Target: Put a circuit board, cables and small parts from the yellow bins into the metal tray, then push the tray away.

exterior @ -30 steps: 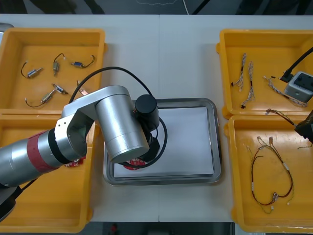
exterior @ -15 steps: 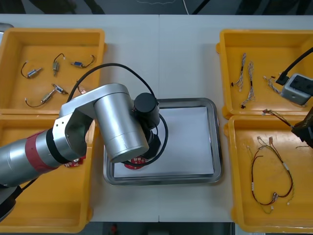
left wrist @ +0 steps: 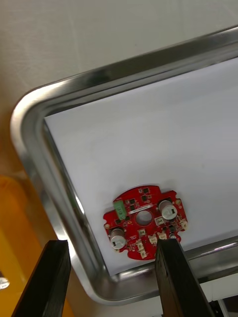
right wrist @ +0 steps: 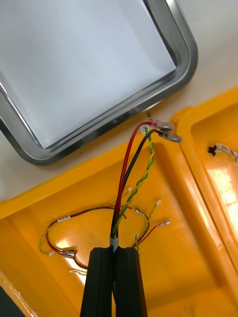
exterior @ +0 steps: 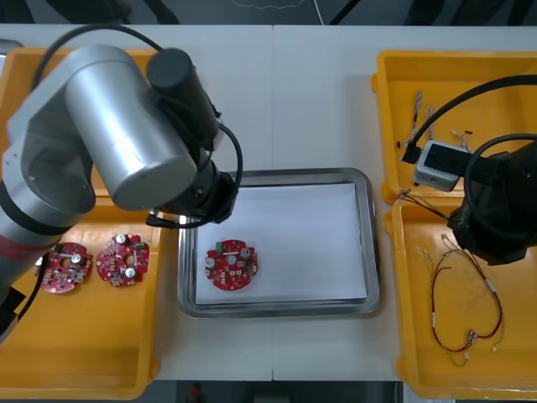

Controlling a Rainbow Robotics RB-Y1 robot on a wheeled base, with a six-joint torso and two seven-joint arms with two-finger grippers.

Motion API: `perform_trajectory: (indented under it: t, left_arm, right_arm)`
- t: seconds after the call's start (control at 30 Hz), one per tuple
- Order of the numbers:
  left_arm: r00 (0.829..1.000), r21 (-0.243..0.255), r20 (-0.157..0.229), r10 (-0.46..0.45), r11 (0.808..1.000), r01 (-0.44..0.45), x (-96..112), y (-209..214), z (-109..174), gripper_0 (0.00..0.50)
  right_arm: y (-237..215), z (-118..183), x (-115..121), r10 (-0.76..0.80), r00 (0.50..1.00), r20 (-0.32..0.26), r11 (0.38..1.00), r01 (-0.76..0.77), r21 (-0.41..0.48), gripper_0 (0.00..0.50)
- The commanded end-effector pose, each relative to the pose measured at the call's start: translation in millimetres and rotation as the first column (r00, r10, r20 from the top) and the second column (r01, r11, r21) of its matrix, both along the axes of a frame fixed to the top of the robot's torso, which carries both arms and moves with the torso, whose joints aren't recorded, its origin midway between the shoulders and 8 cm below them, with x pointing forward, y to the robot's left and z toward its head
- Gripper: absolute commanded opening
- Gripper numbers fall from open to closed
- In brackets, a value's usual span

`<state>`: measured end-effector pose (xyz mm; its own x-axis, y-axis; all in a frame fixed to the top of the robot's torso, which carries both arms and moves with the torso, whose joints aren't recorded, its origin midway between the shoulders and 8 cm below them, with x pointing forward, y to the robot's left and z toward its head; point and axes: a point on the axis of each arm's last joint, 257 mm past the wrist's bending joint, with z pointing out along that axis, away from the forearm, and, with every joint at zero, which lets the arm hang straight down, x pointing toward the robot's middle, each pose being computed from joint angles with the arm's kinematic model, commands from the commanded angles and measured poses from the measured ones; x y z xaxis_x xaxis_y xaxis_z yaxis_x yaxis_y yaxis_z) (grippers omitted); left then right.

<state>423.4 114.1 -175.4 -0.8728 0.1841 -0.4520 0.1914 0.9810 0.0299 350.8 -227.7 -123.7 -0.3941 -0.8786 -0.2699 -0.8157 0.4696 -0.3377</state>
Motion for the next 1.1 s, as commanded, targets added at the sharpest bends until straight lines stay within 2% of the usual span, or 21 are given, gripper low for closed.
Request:
perform_trajectory:
  t: [0.03, 0.13, 0.37, 0.67, 0.8, 0.9, 1.1]
  left_arm:
    - [0.998, -0.023, 0.044, 0.045, 0.999, -0.044, 11.8, 36.5, 34.4, 0.500]
    - [0.997, -0.025, 0.061, 0.050, 0.999, -0.049, 20.0, 55.0, 49.1, 0.500]
    - [0.993, -0.013, 0.061, 0.100, 0.995, -0.099, 40.1, 109.9, 69.3, 0.500]
    - [0.986, -0.010, 0.036, 0.162, 0.987, -0.162, 63.4, 177.9, 80.4, 0.500]
    - [0.986, 0.016, 0.022, 0.165, 0.986, -0.165, 68.2, 208.9, 80.9, 0.500]
    - [0.988, 0.028, 0.038, 0.151, 0.988, -0.152, 76.6, 227.3, 83.6, 0.500]
    - [0.992, 0.050, 0.054, 0.115, 0.992, -0.118, 89.0, 264.7, 85.2, 0.500]
  right_arm:
    - [40.1, 7.2, 7.7, 0.088, 0.995, 0.045, 0.996, -0.089, 0.009, 0.000]
    - [61.8, 6.5, 11.6, 0.130, 0.990, 0.051, 0.991, -0.131, 0.016, 0.000]
    - [108.4, 4.0, 17.7, 0.224, 0.973, 0.055, 0.975, -0.224, 0.001, 0.000]
    - [152.6, -10.9, 20.6, 0.323, 0.945, 0.047, 0.946, -0.321, -0.044, 0.000]
    - [167.5, -23.5, 22.1, 0.431, 0.899, 0.075, 0.900, -0.422, -0.110, 0.000]
    - [168.4, -36.4, 27.1, 0.485, 0.870, 0.090, 0.867, -0.466, -0.176, 0.000]
    - [168.0, -67.8, 27.8, 0.513, 0.855, 0.070, 0.845, -0.489, -0.216, 0.000]
